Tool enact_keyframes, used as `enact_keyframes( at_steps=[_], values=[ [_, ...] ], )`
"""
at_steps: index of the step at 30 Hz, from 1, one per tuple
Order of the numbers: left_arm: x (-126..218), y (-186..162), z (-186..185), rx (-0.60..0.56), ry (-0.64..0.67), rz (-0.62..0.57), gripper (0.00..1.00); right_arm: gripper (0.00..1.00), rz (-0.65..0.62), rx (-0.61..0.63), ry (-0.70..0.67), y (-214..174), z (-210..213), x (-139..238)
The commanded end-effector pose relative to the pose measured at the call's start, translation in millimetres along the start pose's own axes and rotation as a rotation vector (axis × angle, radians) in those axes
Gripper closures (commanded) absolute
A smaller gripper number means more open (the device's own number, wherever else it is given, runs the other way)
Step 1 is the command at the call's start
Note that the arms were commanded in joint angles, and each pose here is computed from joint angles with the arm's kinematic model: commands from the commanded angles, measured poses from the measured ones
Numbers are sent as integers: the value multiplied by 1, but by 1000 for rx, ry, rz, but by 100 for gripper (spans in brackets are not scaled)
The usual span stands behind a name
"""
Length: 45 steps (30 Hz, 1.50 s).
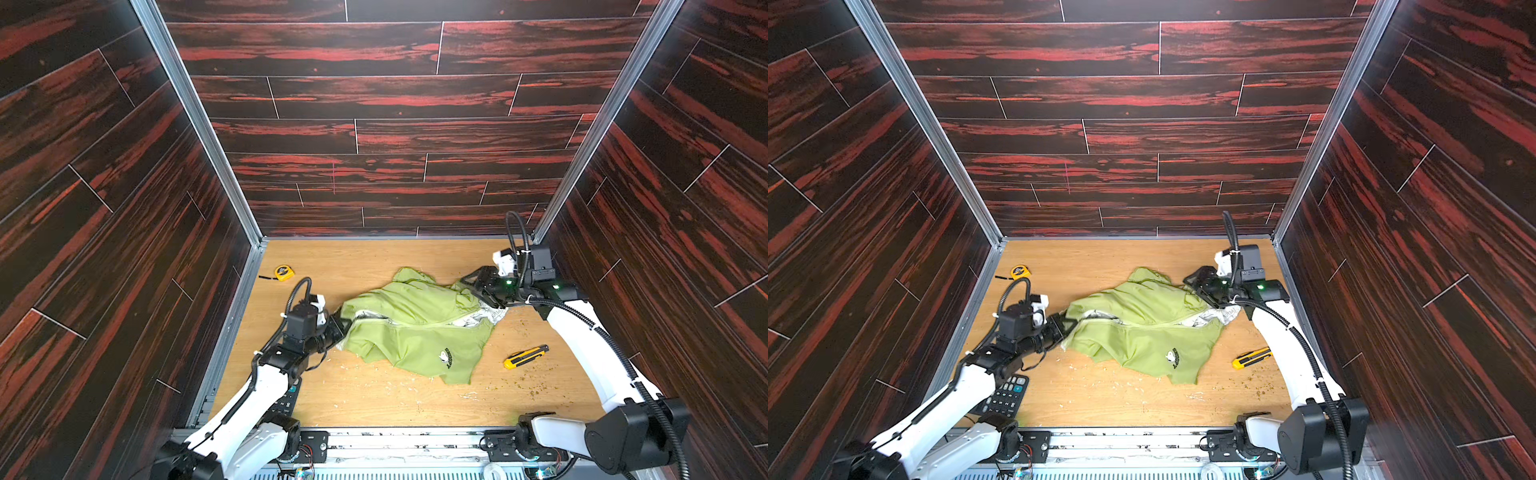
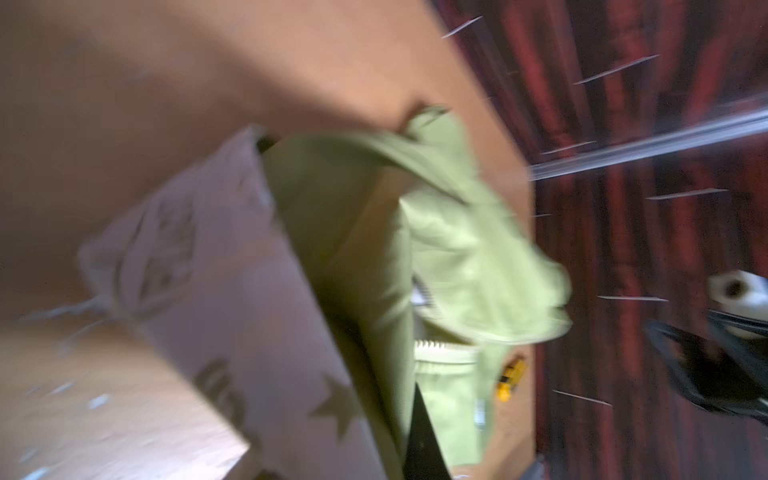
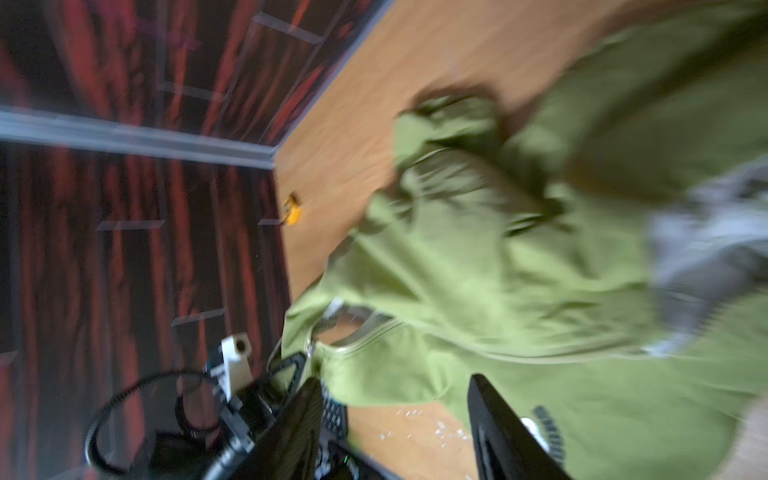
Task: Zip up the jacket
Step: 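Lift both zipper edges and bring the grippers together above the jacket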
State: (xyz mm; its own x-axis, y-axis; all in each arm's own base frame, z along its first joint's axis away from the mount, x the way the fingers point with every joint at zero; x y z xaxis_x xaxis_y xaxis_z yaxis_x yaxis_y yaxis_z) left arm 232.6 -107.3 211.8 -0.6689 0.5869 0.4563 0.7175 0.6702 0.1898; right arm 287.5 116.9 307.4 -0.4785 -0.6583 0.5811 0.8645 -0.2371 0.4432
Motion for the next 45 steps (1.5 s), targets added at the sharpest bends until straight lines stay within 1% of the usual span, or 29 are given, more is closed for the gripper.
enact_keyframes(
  at_steps=[1,3,6,9,13,16,21,25,32,38,45],
  values=[
    [11,-3,-34,1,-120,90,100,41,86,107,179,-2,43,-11],
    [10,-2,-48,18,-175,139,100,41,134,145,245,-7,66,-22],
    [5,0,-67,37,-247,214,100,42,200,164,340,-17,92,-40],
    [1,4,-82,65,-312,258,100,43,244,157,403,-27,108,-57],
    [-1,7,-93,96,-374,282,100,43,278,139,466,-38,118,-76],
    [-1,8,-98,112,-400,298,100,41,289,113,475,-43,114,-91],
    [0,7,-102,122,-414,322,100,35,318,68,519,-46,110,-117],
    [1,8,-106,123,-420,324,100,32,328,53,509,-46,108,-135],
    [3,7,-104,132,-419,324,100,29,365,8,549,-55,111,-158],
    [3,5,-100,141,-414,325,100,28,393,-15,612,-66,122,-168],
    [1,3,-95,160,-417,324,100,27,368,-44,703,-66,129,-169]
  ],
)
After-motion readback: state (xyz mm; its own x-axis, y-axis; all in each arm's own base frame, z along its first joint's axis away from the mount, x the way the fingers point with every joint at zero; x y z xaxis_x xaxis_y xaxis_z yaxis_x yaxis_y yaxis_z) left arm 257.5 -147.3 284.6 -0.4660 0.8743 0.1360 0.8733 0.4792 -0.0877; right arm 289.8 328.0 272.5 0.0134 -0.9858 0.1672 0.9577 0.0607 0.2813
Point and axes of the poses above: each gripper's point midway between its finger pads, its own x axis back along the fingers, its own z axis along the line the jaws close on, y = z × x, the point moved 8 cm from there along x, back along the fingers, and after that the axes turned 13 degrees about x, right-handed, at the moved point
